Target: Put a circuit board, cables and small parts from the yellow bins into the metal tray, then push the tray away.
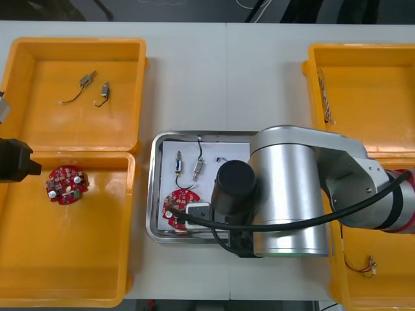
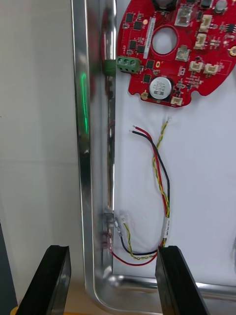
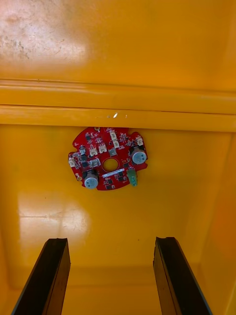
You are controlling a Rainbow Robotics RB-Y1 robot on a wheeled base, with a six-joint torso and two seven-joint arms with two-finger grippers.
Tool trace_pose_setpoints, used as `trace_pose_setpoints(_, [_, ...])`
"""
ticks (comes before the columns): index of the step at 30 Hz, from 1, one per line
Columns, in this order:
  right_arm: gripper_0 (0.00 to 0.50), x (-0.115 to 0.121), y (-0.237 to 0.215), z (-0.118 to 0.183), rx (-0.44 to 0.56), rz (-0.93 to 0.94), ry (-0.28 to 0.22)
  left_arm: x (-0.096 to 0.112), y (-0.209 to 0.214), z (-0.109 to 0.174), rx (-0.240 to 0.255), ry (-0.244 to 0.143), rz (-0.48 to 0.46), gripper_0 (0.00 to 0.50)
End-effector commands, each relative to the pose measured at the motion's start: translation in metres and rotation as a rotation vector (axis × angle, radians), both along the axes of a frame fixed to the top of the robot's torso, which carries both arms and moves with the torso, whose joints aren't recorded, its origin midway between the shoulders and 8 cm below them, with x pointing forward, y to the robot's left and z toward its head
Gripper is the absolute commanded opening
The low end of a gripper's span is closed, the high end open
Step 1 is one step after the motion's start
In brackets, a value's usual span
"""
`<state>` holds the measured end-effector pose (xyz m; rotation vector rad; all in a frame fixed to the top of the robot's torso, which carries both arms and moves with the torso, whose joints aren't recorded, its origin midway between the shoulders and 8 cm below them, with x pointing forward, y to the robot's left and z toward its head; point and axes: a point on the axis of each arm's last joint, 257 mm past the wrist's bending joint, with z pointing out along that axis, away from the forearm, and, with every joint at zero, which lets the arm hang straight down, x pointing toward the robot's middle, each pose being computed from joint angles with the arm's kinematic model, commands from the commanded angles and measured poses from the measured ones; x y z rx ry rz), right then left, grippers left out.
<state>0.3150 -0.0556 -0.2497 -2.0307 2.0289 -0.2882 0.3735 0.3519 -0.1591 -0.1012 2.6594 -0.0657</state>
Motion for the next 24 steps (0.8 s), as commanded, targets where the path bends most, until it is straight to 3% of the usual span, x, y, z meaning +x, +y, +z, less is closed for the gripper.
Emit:
trace_pose_setpoints(1, [0.5,-0.001,0.02,-0.007,-0.015,0.078,-0.002,-0.004,0.017,0.011,0.086,-0.02,-0.039,0.5])
trace_pose_setpoints(7, [0.5,-0.005,0.027,-0.023,-0.011,0.046,0.056,-0.004,0.017,0.011,0.086,-0.02,-0.039,0.5])
trace_pose_setpoints(16, [0.5,-0.016,0.031,-0.044,0.014,0.031,0.089,-0.004,0.017,0.011,0.086,-0.02,-0.039,0.5])
trace_pose_setpoints(24, [0.5,-0.021,0.033,-0.06,-0.005,0.057,0.052,-0.004,0.017,0.011,0.086,-0.02,-0.039,0.5])
